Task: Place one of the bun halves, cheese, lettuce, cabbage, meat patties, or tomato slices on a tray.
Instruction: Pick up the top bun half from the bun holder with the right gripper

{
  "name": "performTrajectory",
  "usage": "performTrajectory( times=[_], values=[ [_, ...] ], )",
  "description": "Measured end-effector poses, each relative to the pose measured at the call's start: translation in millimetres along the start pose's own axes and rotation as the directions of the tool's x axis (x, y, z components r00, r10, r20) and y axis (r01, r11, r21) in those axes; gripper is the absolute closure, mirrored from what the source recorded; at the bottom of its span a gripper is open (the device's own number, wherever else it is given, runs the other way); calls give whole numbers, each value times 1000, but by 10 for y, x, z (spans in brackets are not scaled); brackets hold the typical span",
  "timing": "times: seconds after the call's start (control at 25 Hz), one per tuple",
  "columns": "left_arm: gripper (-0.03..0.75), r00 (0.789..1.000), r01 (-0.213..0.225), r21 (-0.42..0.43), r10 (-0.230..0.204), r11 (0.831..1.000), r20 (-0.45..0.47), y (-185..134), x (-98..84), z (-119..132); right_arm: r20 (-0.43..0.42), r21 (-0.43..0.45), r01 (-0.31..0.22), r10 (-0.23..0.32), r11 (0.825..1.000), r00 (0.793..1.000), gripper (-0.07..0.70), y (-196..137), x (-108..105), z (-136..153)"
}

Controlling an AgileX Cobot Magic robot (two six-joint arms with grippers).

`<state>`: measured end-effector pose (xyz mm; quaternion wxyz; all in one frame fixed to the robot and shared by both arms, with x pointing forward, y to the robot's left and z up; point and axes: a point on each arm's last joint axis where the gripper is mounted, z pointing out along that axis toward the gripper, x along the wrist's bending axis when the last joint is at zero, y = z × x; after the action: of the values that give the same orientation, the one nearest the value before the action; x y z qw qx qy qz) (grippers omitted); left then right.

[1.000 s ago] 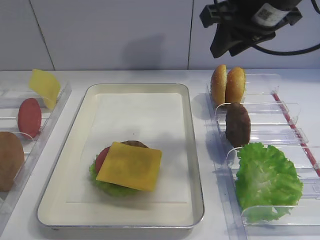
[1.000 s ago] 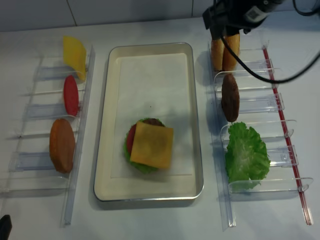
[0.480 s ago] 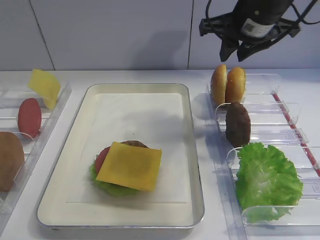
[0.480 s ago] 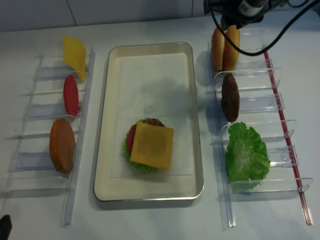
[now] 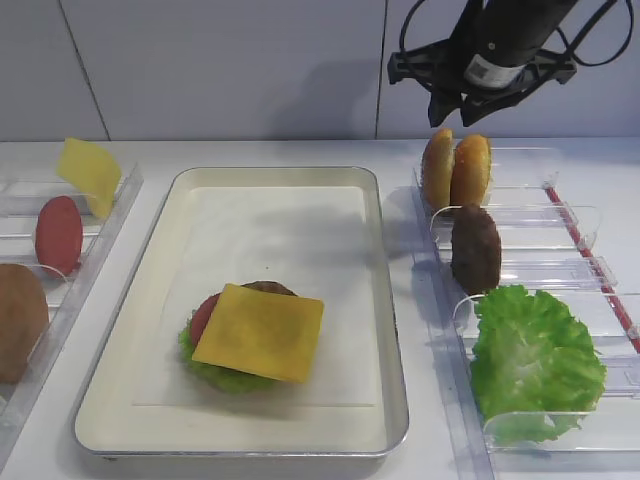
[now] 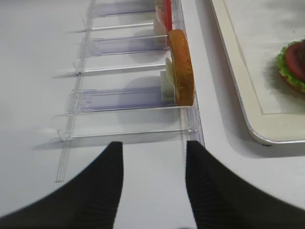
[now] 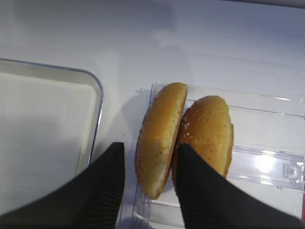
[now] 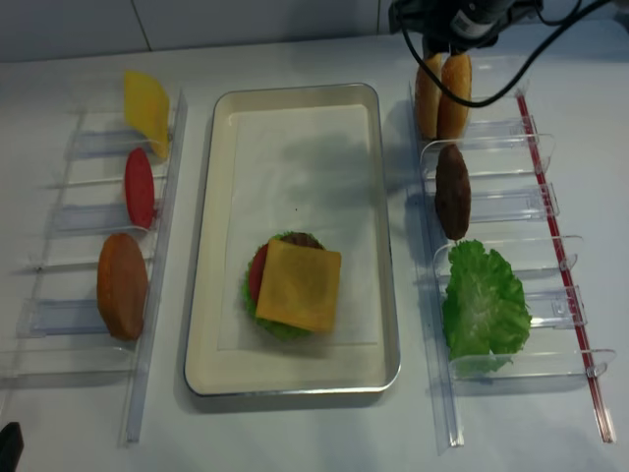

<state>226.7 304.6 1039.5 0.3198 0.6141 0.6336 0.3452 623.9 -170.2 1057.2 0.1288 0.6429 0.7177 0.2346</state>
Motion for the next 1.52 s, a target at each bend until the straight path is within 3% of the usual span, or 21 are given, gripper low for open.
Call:
performTrajectory(
  times=[0.48,1.0,1.52],
  values=[
    [390,1000,0,0,0,1000,0,0,0,0,30,9,-19,19,1000,999,262,23,-22,235],
    [390,1000,0,0,0,1000,0,0,0,0,36,30,-25,24,999,999,260,5,-30,462],
    [390,1000,0,0,0,1000,0,0,0,0,34,32,-27,26,999,999,350,3,-28,469]
  ],
)
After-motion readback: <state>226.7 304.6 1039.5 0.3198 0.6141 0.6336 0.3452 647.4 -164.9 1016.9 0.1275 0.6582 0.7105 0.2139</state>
